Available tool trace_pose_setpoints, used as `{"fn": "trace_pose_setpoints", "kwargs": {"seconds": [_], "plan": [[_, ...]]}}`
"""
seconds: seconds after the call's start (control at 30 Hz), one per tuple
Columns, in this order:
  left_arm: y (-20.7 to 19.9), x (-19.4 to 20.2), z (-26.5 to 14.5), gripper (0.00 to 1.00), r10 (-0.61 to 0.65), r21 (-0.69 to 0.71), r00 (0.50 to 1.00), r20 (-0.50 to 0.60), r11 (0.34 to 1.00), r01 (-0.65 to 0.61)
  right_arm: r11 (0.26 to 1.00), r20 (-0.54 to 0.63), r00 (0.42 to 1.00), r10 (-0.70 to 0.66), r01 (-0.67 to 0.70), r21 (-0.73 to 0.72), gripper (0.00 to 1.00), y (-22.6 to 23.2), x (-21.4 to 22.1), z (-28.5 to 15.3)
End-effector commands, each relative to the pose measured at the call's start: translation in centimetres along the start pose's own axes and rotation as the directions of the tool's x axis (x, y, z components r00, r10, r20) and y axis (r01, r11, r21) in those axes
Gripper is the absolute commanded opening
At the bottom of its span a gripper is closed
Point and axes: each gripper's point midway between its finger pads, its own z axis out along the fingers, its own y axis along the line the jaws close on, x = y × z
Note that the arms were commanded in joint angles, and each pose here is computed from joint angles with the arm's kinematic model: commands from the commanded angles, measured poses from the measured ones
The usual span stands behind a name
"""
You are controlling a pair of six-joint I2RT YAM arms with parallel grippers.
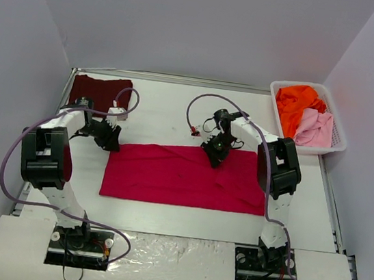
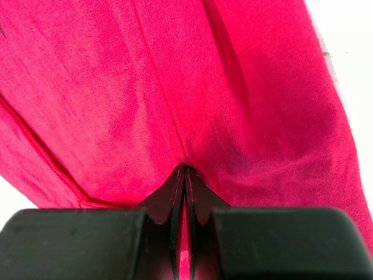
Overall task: Fold and stack the t-shirts
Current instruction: Fold the other side of the tshirt into a rectangle
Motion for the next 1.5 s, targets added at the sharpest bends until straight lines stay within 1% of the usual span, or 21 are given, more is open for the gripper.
{"fn": "trace_pose_setpoints", "kwargs": {"seconds": [0.0,0.03,0.13,0.17,0.23,0.47,0.5,0.67,0.77,0.8,0.83,0.87,0.93,1.07,1.17,1.23,1.43,1.47], "plan": [[0.8,-1.7,-1.6,0.33,0.048,-0.077,0.998,0.041,0.996,-0.045,0.998,-0.248,0.968,0.037,-0.047,-0.032,0.00,-0.1,7.0,5.3],[0.8,-1.7,-1.6,0.28,0.048,-0.078,0.998,0.040,0.996,-0.045,0.998,-0.251,0.967,0.036,-0.046,-0.034,0.00,0.0,7.1,5.4],[1.0,-1.5,-1.4,0.22,0.044,-0.076,0.999,0.030,0.996,-0.041,0.998,-0.254,0.966,0.040,-0.050,-0.032,0.00,-0.1,7.2,5.4],[0.7,-1.4,-1.3,0.17,0.044,-0.063,0.999,0.028,0.997,-0.042,0.998,-0.257,0.966,0.039,-0.048,-0.031,0.00,-0.1,7.3,5.4],[0.5,-1.4,-1.1,0.12,0.046,-0.052,0.999,0.023,0.998,-0.045,0.998,-0.263,0.964,0.038,-0.048,-0.031,0.00,-0.1,7.4,5.5],[-0.5,-1.4,-1.1,0.07,0.061,0.004,0.998,0.019,0.998,-0.061,0.998,-0.275,0.961,0.040,-0.049,-0.029,0.00,-0.2,7.7,5.6],[-0.8,-1.3,-1.1,0.03,0.055,0.016,0.998,0.014,0.998,-0.055,0.998,-0.276,0.960,0.041,-0.051,-0.027,0.00,-0.2,7.7,5.6],[-1.2,-1.4,-1.1,0.02,0.047,0.041,0.999,0.016,0.998,-0.048,0.998,-0.287,0.957,0.044,-0.052,-0.023,0.00,-0.3,8.1,5.7],[-1.1,-1.7,-1.3,0.02,0.049,0.023,0.998,0.030,0.999,-0.049,0.998,-0.285,0.957,0.045,-0.054,-0.023,0.00,-0.4,8.1,5.7],[-1.0,-1.9,-1.4,0.03,0.053,0.015,0.998,0.034,0.998,-0.054,0.998,-0.288,0.957,0.045,-0.054,-0.023,0.00,-0.4,8.2,5.8],[-1.0,-1.9,-1.5,0.27,0.053,0.008,0.998,0.034,0.999,-0.053,0.998,-0.289,0.956,0.045,-0.054,-0.022,0.00,-0.4,8.2,5.8],[-1.0,-1.9,-1.5,0.37,0.055,0.005,0.998,0.032,0.998,-0.055,0.998,-0.288,0.957,0.044,-0.052,-0.022,0.00,-0.4,8.1,5.8],[-0.9,-1.7,-1.6,0.42,0.057,-0.004,0.998,0.022,0.998,-0.057,0.998,-0.291,0.956,0.044,-0.053,-0.022,0.00,-0.4,8.2,5.8],[-0.9,-1.2,-1.4,0.43,0.052,-0.001,0.999,0.007,0.999,-0.052,0.998,-0.296,0.954,0.043,-0.051,-0.021,0.00,-0.4,8.3,5.8],[-0.8,-0.9,-1.2,0.37,0.048,0.005,0.999,0.000,0.999,-0.048,0.999,-0.295,0.954,0.044,-0.051,-0.017,0.00,-0.4,8.3,5.7],[-0.7,-0.8,-1.1,0.37,0.044,0.005,0.999,-0.005,0.999,-0.044,0.999,-0.296,0.954,0.043,-0.051,-0.019,0.00,-0.4,8.3,5.7],[0.1,-0.6,-0.8,0.41,0.038,-0.030,0.999,-0.010,0.999,-0.038,0.999,-0.292,0.955,0.042,-0.050,-0.019,0.00,-0.4,8.2,5.7],[0.2,-0.7,-0.9,0.43,0.036,-0.039,0.999,-0.006,0.999,-0.036,0.998,-0.294,0.955,0.044,-0.053,-0.022,0.00,-0.3,8.3,5.8]]}}
